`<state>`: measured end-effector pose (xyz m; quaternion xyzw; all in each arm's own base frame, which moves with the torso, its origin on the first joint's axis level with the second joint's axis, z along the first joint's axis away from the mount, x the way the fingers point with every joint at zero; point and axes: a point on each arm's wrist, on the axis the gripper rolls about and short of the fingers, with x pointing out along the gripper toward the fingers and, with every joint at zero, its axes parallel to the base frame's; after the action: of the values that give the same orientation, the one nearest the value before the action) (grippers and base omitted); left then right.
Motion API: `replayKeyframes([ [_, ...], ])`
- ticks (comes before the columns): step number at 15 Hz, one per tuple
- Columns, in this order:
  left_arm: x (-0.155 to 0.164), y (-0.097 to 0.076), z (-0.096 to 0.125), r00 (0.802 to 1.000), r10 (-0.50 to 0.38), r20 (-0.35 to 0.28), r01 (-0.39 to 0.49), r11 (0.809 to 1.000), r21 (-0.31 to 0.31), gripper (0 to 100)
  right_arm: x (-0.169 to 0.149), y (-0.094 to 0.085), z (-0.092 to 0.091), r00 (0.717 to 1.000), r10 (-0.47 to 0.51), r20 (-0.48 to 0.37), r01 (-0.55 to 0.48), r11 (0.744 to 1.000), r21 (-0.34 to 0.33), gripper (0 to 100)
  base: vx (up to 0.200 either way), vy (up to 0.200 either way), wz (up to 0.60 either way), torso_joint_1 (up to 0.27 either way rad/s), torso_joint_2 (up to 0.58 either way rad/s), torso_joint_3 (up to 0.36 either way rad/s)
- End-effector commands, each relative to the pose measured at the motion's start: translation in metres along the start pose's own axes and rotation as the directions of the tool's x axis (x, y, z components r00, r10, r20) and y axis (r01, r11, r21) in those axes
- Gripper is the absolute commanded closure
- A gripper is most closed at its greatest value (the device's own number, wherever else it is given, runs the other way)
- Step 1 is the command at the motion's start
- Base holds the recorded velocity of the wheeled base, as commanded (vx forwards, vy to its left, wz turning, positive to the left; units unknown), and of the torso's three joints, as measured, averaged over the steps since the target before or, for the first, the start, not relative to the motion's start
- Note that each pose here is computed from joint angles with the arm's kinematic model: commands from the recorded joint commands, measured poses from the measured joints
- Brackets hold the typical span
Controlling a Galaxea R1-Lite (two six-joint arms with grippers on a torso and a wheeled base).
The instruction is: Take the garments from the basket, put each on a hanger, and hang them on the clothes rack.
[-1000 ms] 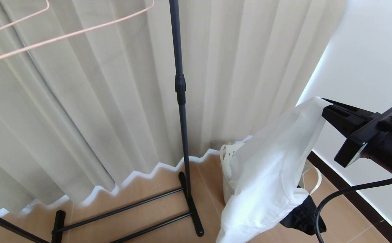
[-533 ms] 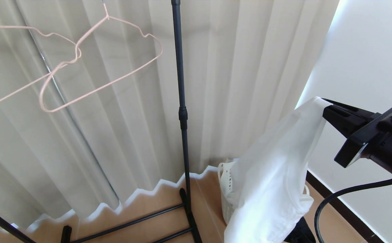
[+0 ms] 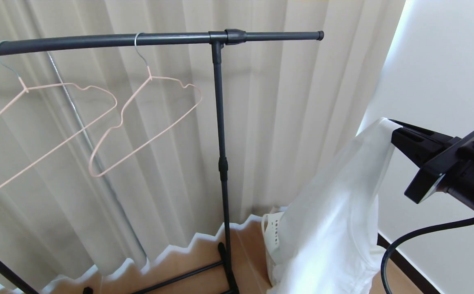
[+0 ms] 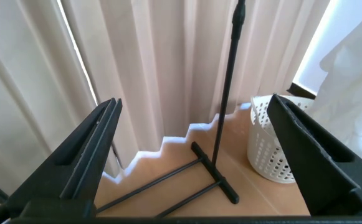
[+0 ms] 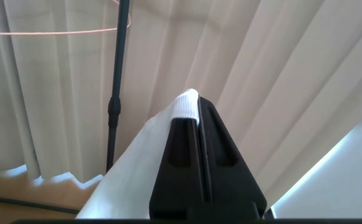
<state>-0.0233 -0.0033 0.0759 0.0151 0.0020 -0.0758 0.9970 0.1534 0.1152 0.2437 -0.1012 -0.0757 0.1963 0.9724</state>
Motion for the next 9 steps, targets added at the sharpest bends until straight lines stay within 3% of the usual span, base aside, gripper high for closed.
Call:
replayKeyframes([
  [1, 0.0001, 0.0000, 0.0000, 1.000, 0.000, -0.001, 0.000, 1.000, 0.000, 0, 0.0008, 0.0005, -0.0009, 1.000, 0.001, -0.004, -0.001, 1.000, -0.001, 100, 0.000, 0.000, 0.00, 0.178, -0.50, -0.320],
  [9, 0.0001, 0.0000, 0.0000, 1.000, 0.000, -0.001, 0.000, 1.000, 0.000, 0, 0.0001, 0.0006, -0.0017, 1.000, 0.002, -0.005, -0.002, 1.000, -0.003, 100, 0.000, 0.000, 0.00, 0.218, -0.56, -0.337],
])
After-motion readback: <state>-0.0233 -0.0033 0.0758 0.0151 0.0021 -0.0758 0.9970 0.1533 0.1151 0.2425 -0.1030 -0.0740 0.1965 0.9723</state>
